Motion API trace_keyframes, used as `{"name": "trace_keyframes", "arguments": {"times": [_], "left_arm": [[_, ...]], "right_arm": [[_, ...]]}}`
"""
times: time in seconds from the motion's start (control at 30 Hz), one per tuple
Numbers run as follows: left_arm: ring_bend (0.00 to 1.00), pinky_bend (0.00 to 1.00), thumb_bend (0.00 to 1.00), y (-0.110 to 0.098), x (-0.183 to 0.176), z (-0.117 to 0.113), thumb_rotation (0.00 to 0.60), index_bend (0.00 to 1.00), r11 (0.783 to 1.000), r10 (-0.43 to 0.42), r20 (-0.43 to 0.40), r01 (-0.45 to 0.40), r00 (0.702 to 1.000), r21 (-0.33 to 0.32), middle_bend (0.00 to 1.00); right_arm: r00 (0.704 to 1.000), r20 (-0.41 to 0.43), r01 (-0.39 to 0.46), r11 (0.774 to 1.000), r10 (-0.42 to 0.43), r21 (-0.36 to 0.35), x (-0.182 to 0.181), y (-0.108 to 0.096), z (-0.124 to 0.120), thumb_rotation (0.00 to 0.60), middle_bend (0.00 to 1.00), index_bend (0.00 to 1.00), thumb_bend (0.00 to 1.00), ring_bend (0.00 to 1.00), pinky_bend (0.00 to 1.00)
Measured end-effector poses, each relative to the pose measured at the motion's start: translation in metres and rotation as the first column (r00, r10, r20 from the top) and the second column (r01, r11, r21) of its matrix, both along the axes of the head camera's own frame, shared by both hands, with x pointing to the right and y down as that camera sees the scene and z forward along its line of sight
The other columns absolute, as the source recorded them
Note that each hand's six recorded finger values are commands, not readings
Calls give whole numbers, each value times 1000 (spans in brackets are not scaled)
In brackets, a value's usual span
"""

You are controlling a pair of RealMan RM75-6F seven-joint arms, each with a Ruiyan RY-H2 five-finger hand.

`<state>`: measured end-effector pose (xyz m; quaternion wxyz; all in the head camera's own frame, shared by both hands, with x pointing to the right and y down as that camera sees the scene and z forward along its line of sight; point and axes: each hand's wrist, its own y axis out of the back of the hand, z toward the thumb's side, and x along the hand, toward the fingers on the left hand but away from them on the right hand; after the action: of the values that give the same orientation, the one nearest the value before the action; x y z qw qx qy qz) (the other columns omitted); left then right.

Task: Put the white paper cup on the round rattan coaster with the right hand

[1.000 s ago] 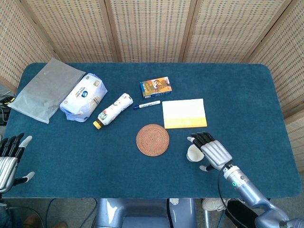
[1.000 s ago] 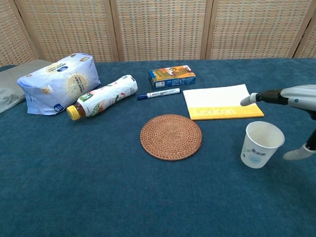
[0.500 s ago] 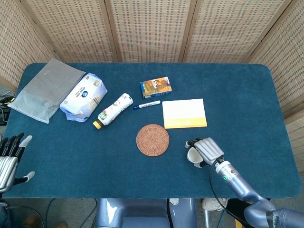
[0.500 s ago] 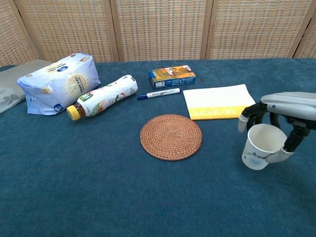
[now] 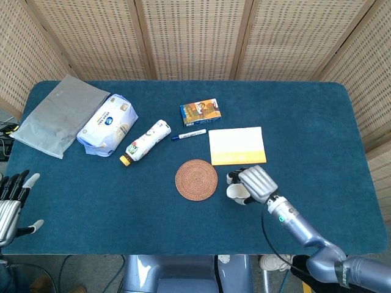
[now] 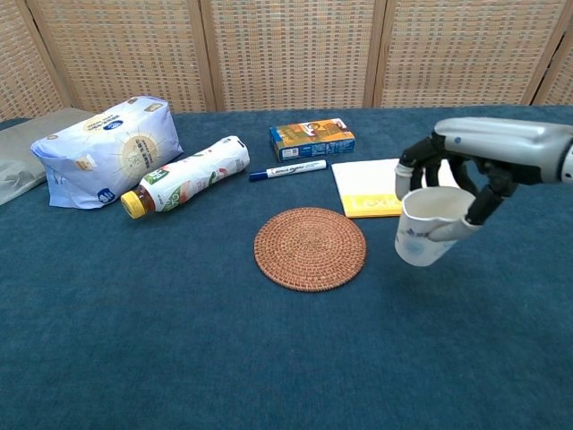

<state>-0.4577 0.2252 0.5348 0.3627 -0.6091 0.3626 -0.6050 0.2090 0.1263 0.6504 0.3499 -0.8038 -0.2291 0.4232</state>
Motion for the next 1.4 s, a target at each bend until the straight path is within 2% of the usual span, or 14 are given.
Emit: {"name": "trace_keyframes", "arguments": {"times": [0.13, 0.37, 0.57, 0.83, 1.0, 1.03, 1.1, 1.13, 1.2, 1.27, 1.4], "left_arm": [[0, 0, 0, -2, -2, 1, 600, 0, 1000, -8, -3, 8, 1000, -7, 0], [0, 0, 0, -5, -3, 5, 600, 0, 1000, -17, -7, 17, 1000, -24, 0], [0, 0, 0, -7, -4, 9, 600, 0, 999, -20, -6, 19, 1000, -39, 0], [0, 0, 0, -9, -5, 13, 600, 0, 998, -25, -8, 25, 1000, -55, 0], [0, 0, 0, -9, -5, 12, 600, 0, 998, -26, -12, 25, 1000, -54, 0], [0, 0, 0, -9, -5, 12, 600, 0, 998, -25, -12, 25, 1000, -53, 0], [0, 0, 0, -9, -5, 11, 600, 0, 998, -24, -13, 24, 1000, -52, 0], [0, 0, 0, -8, -5, 11, 600, 0, 998, -25, -14, 24, 1000, -52, 0], [0, 0, 0, -8, -5, 10, 600, 0, 998, -25, -16, 24, 1000, -51, 0], [0, 0, 0, -8, -5, 10, 600, 0, 998, -24, -18, 23, 1000, -50, 0], [0, 0, 0, -8, -6, 9, 600, 0, 999, -26, -22, 25, 999, -46, 0]], "right_arm": [[1000, 28, 3, 1000, -2, -25, -21, -17, 1, 600, 485, 416, 203, 446, 645], [999, 41, -11, 995, 15, -100, -60, -38, 20, 600, 474, 417, 203, 441, 644], [1000, 14, -18, 994, 20, -104, -87, -50, 38, 600, 467, 414, 202, 438, 644], [1000, -14, -11, 992, 10, -126, -109, -48, 49, 600, 457, 405, 200, 432, 644], [1000, -20, -13, 993, 11, -115, -117, -48, 49, 600, 435, 392, 178, 409, 636], [1000, -20, -15, 993, 13, -113, -118, -48, 49, 600, 393, 353, 135, 358, 586], [1000, -22, -17, 993, 14, -116, -119, -47, 49, 600, 262, 231, 43, 199, 415], [1000, -25, -16, 993, 14, -118, -120, -46, 50, 600, 175, 157, 9, 100, 299], [999, -31, -16, 991, 12, -133, -119, -43, 51, 600, 80, 85, 0, 14, 178], [999, -33, -20, 988, 15, -151, -119, -42, 51, 600, 35, 53, 0, 0, 126], [1000, -25, -17, 988, 13, -152, -123, -41, 44, 600, 15, 45, 0, 0, 121]]}}
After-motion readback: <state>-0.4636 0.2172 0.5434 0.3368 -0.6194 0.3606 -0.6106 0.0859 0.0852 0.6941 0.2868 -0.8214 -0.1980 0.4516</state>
